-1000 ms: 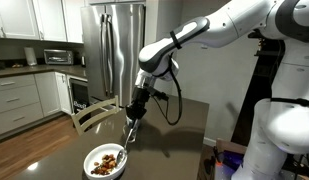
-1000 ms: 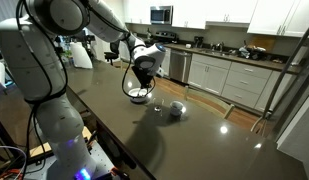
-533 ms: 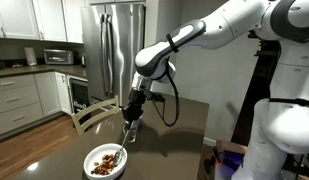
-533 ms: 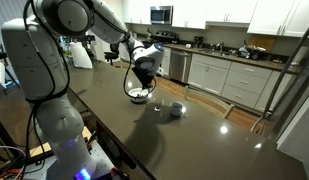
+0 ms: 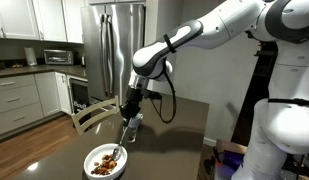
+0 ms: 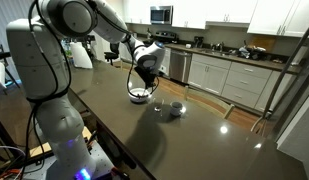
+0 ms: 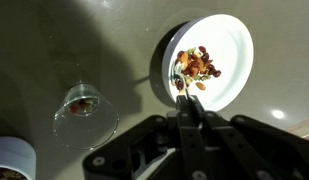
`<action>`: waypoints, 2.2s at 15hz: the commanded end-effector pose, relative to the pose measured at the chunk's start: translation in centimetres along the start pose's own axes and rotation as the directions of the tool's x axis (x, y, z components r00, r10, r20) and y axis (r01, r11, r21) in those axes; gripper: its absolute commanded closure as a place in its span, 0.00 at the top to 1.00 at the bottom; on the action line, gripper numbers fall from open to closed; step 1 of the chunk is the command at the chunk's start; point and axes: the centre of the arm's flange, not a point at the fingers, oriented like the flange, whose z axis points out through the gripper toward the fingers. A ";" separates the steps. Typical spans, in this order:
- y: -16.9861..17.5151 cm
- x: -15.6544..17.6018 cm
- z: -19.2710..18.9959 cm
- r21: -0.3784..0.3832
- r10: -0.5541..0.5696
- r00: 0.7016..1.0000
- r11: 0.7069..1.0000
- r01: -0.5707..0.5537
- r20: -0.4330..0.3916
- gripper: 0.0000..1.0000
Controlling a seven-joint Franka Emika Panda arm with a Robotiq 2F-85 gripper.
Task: Use the spoon to transfer one spoon of contents from the bowl to the glass cup
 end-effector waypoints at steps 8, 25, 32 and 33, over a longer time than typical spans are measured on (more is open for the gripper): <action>0.8 1.2 1.2 -0.009 0.014 1.000 1.000 -0.014 -0.022 0.04; 2.2 0.8 3.3 0.123 0.086 0.996 0.989 -0.087 0.017 0.04; 1.6 0.3 4.8 0.171 0.081 0.996 0.981 -0.087 0.042 0.04; 1.6 0.3 5.1 0.181 0.082 0.996 0.980 -0.089 0.046 0.04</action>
